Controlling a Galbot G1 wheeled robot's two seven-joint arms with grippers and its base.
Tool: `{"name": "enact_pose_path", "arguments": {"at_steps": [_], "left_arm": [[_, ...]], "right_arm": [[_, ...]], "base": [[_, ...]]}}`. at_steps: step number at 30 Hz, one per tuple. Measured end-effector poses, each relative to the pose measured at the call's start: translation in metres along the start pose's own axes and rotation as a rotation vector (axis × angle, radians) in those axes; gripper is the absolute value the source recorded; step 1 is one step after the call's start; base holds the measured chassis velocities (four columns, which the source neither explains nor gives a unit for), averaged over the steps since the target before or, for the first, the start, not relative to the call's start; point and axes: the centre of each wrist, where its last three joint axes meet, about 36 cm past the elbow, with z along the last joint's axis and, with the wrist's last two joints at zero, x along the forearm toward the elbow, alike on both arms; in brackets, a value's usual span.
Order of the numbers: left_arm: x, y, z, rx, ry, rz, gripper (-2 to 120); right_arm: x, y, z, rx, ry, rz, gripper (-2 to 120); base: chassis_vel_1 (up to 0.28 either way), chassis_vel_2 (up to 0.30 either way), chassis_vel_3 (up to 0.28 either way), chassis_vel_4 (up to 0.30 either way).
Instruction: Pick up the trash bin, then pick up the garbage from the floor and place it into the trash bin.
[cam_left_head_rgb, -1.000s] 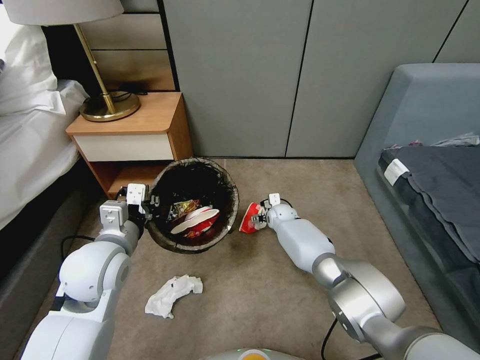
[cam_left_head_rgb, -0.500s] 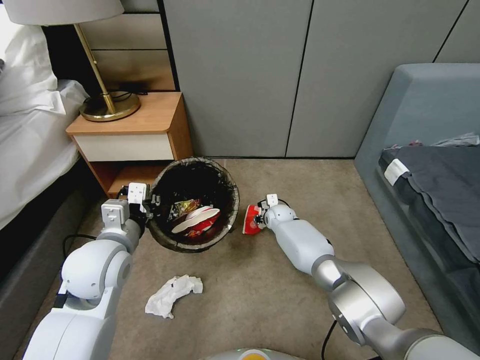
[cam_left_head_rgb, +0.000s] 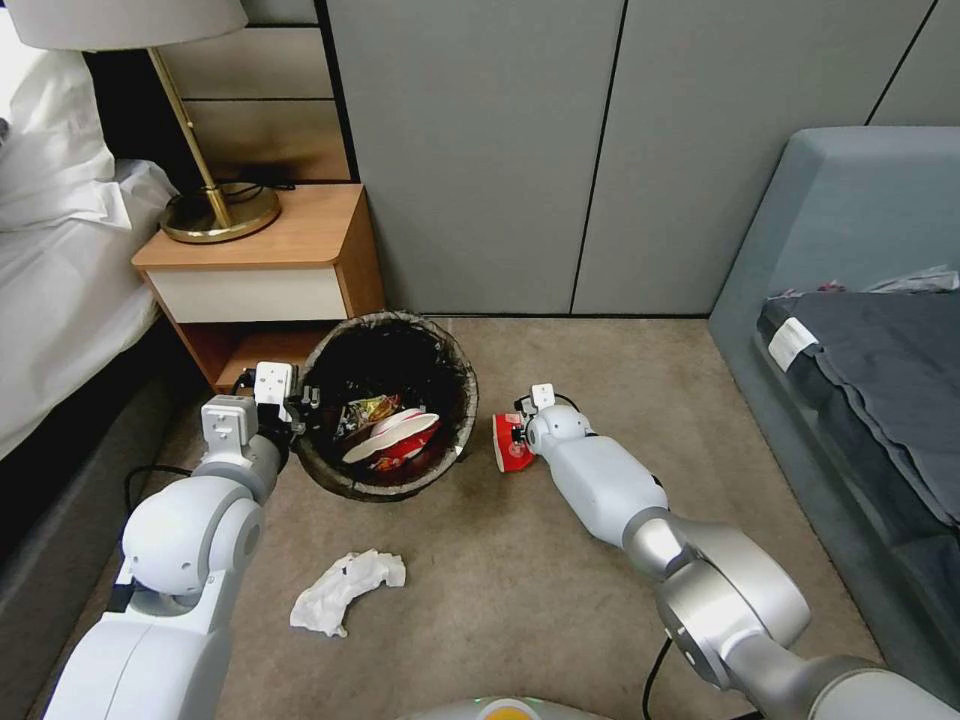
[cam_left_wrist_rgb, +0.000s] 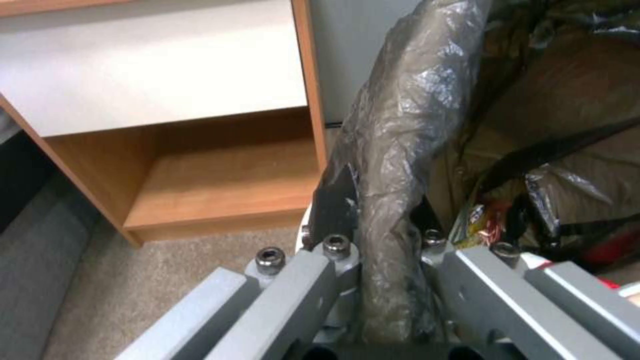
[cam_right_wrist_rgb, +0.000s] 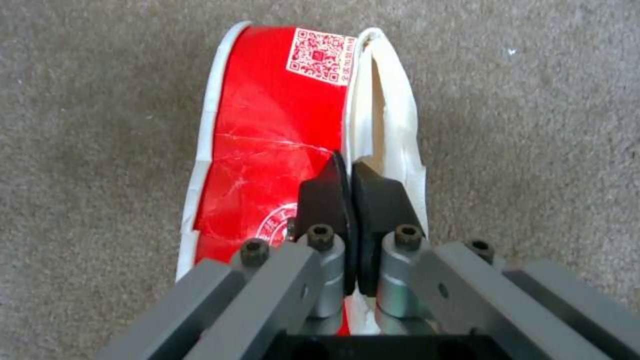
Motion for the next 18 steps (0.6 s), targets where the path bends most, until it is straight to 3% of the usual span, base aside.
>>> {"name": "enact_pose_path", "arguments": {"at_steps": [11,18], "left_arm": [[0.003,0.002,-0.001,-0.005,-0.003,-0.005,0],[0.001,0.006,-0.003,-0.006,-0.007,-0.014,0]], "right_arm": [[0.011,0.012,-0.004,-0.001,-0.020,-0.018,0],[0.054,-0.025,-0.034,-0.025,-0.086,0.015,0]], "base": [[0.000,0.000,0.000,0.000],[0.000,0.000,0.000,0.000]]}}
